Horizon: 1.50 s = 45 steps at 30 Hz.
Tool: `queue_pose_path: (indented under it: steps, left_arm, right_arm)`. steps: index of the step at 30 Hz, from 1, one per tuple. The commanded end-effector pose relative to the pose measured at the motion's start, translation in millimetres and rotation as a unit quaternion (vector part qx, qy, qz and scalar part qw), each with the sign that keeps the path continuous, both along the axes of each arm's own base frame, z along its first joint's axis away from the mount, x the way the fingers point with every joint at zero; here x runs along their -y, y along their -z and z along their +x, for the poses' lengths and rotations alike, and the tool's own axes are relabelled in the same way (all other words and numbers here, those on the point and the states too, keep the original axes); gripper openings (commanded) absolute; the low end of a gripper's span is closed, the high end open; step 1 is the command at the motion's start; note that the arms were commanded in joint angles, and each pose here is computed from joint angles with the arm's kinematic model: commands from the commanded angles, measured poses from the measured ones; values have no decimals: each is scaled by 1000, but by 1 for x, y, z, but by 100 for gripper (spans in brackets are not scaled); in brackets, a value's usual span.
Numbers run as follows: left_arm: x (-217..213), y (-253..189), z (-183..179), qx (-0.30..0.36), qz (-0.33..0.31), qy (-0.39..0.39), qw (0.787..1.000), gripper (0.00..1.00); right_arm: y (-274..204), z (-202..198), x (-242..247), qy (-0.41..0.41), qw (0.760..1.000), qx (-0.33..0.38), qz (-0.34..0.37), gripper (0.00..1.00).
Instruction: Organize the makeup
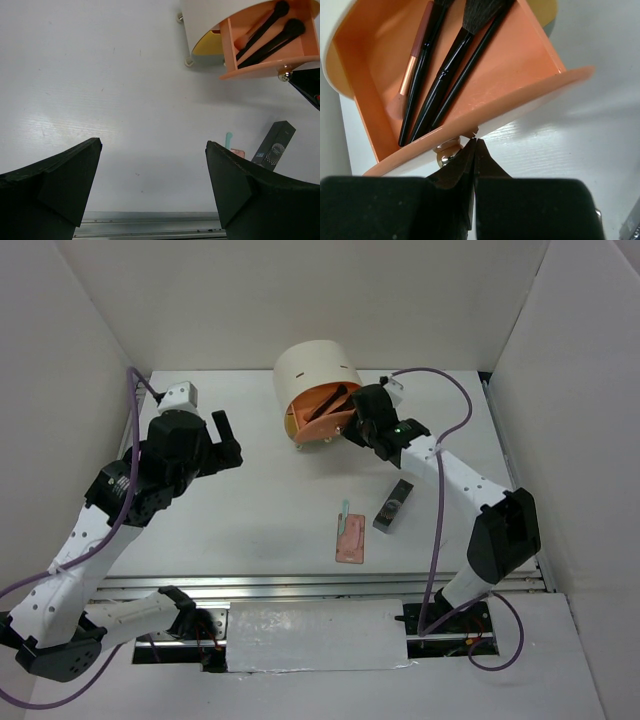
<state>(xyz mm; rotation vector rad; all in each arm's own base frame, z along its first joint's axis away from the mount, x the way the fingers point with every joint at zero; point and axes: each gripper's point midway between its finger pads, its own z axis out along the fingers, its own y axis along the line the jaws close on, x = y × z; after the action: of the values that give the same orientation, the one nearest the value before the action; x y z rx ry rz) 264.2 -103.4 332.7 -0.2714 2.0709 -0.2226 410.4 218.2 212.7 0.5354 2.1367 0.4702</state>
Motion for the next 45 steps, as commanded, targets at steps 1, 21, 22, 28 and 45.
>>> queue_pose_path:
  steps: [1, 21, 22, 28, 45]
  left_arm:
    - [-1, -11, 2, 24, -8, 1, 1000, 99]
    - [-13, -9, -2, 25, 17, -13, 999, 99]
    - [-13, -8, -1, 24, 18, -13, 999, 99]
    - [-13, -7, 0, 23, 21, -13, 999, 99]
    - [-3, 9, -1, 7, 7, 4, 1000, 99]
  right_arm:
    - [-24, 12, -21, -23, 999, 31, 39, 0]
    - [-24, 59, -68, -55, 997, 25, 40, 0]
    - [-24, 61, -70, -56, 997, 26, 41, 0]
    - [-22, 71, -80, -63, 997, 20, 41, 0]
    - [-21, 80, -85, -66, 997, 15, 30, 0]
